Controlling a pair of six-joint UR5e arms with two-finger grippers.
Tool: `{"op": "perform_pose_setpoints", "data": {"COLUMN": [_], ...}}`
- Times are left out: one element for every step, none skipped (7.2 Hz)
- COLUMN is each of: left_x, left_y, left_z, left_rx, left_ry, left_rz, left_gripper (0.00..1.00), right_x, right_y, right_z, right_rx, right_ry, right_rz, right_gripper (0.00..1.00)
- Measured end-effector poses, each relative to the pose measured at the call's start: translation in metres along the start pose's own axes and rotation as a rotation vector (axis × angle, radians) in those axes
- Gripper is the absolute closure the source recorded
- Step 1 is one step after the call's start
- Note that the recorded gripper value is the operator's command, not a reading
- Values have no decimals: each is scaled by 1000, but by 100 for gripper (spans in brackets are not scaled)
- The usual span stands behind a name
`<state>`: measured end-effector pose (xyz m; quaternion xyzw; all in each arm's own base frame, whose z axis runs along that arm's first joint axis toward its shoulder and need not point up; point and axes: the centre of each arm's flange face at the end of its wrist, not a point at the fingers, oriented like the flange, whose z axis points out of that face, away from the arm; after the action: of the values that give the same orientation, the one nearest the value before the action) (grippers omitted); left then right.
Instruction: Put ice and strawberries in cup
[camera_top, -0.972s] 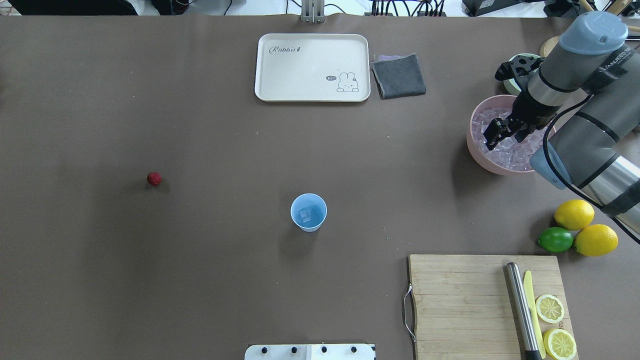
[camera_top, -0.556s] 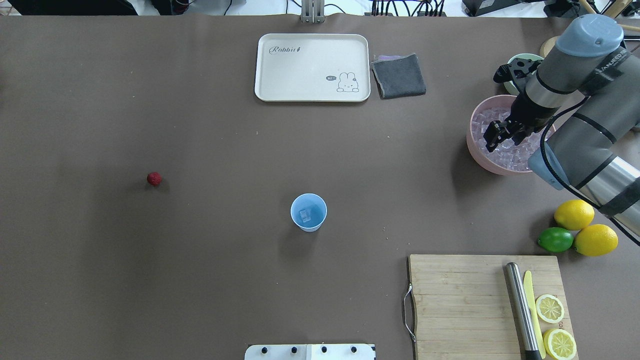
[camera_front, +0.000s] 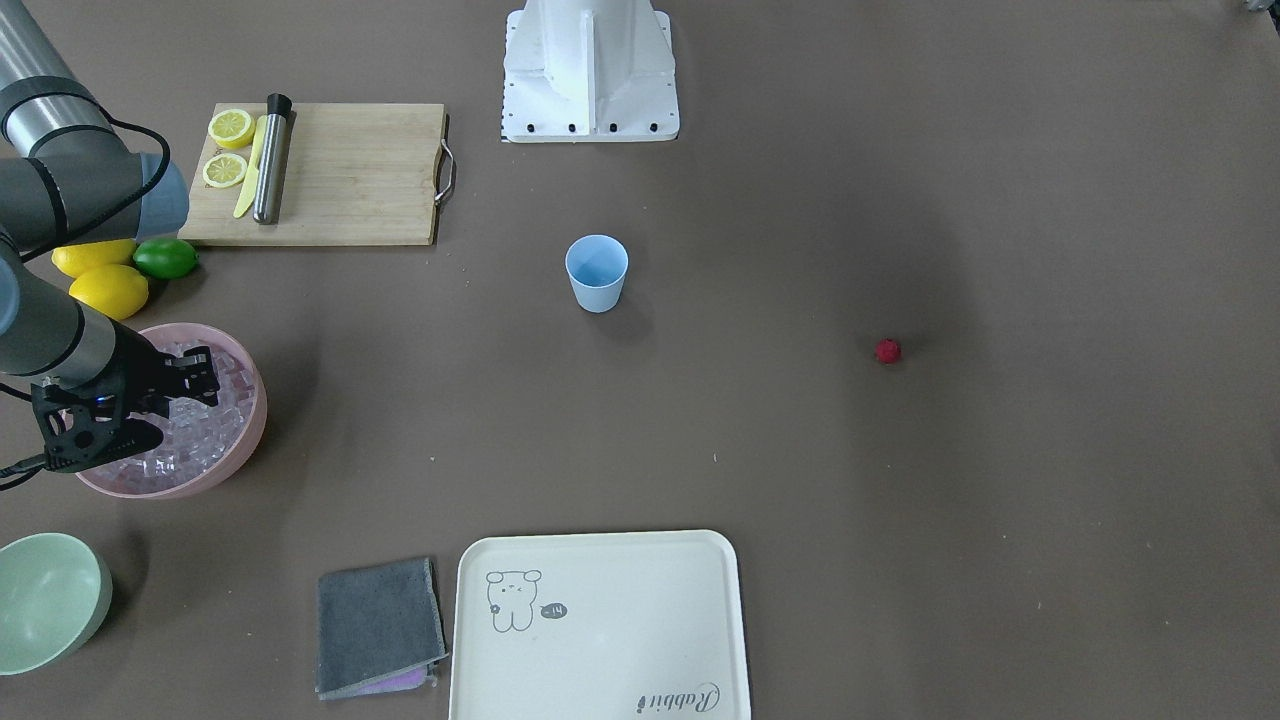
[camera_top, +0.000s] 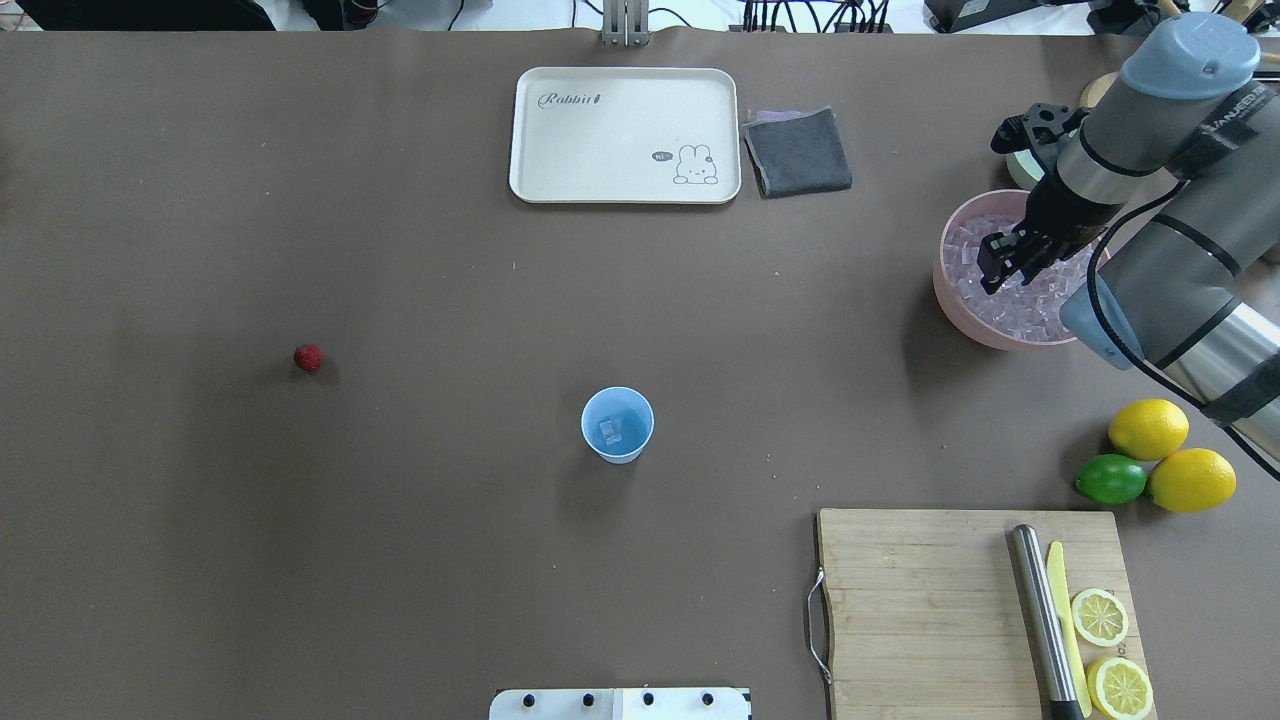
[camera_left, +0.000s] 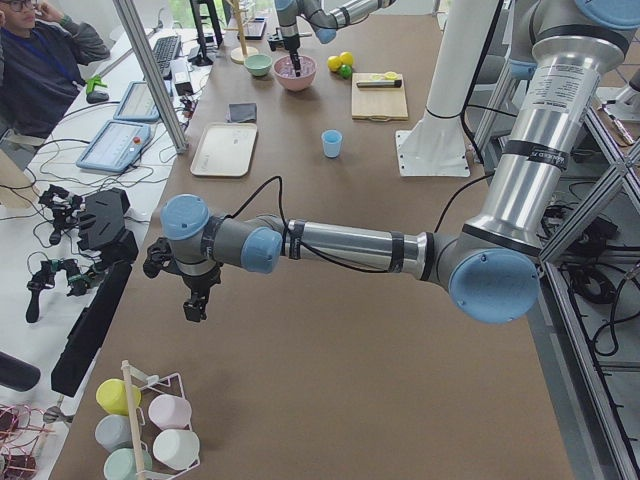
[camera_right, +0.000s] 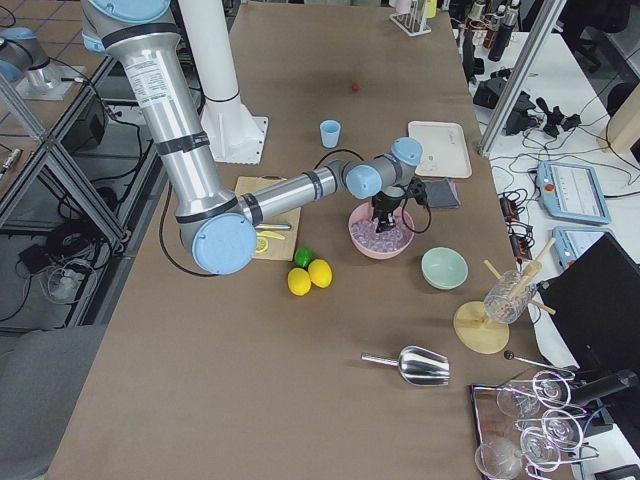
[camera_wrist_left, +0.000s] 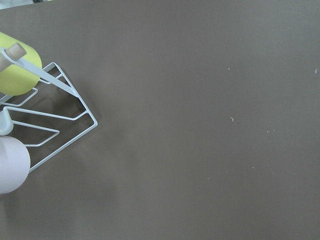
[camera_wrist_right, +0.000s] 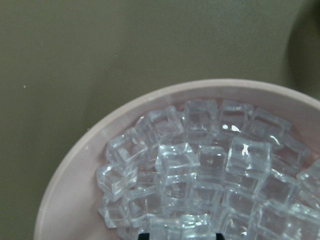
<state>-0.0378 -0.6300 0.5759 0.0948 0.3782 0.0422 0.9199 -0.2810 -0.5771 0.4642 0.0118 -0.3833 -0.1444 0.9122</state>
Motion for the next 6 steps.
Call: {"op": "perform_pose_setpoints", "data": {"left_x": [0,0,0,0,0,0], "left_y": [0,0,-1,-1,0,1], "left_z": [0,0,0,0,0,0], "left_rx": [0,0,1,1,0,1], "left_ry": [0,0,0,0,0,1], "left_rz": [0,0,1,1,0,1], "left_gripper": [2,2,2,2,2,2], "right_x": [1,-4,-18,-48,-92,-146], "right_y": [-1,1,3,-2,-13,-22], "right_z": [-15,-33,-61,-100,-136,-156], "right_rx": [12,21,34,49,60,65], "right_ry": [-6,-14,-29,-65,-113,-159], "right_rz": [8,15,15,12,25,61], "right_gripper": [100,100,100,100,100,100]}}
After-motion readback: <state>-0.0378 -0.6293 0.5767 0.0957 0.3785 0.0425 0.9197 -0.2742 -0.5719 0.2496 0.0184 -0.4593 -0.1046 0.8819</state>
